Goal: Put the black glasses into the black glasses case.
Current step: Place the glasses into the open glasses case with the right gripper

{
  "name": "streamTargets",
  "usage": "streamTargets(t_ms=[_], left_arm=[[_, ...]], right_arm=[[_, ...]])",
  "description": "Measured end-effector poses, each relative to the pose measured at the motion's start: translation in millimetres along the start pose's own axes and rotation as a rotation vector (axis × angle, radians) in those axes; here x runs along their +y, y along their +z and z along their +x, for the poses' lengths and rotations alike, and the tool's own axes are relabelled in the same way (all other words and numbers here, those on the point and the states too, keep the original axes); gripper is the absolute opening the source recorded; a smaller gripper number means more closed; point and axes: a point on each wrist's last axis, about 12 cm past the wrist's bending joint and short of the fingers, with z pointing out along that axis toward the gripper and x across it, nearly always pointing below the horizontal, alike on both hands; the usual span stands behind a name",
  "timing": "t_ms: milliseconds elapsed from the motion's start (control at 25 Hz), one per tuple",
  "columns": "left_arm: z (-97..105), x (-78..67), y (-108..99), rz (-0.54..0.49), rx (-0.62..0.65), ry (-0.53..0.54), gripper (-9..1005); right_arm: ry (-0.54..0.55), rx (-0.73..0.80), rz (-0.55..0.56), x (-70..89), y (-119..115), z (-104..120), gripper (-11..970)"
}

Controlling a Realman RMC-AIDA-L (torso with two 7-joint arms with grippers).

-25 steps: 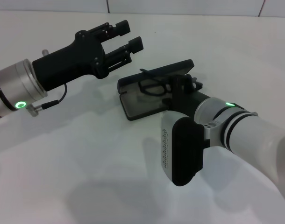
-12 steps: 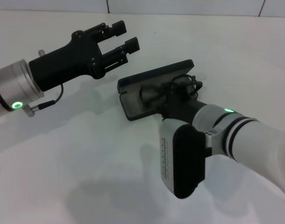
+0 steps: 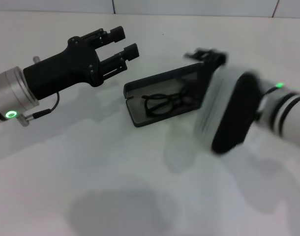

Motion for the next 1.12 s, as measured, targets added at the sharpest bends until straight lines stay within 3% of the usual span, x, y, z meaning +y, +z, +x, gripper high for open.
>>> streamTargets(t_ms=[160, 440, 680, 1120], left_arm=[[-0.4, 0.6, -0.8, -0.001, 0.002, 0.002, 598], [-1.9, 1.7, 1.4, 0.002, 0.003, 0.006, 598], [-1.9, 1.7, 2.0, 0.003, 0.003, 0.005, 598], [-1.9, 1.4, 4.3, 0.005, 0.000, 0.005, 598]], right_arm=[[0.097, 0.087, 0.031, -20.0, -2.2, 19.2, 469], [0.124, 0.258, 0.069, -34.4, 3.7, 31.8, 469], [0.114, 0.354, 0.051, -36.4, 14.5, 34.5, 469], [0.078, 0.383, -0.039, -25.0, 41.7, 35.3, 468]])
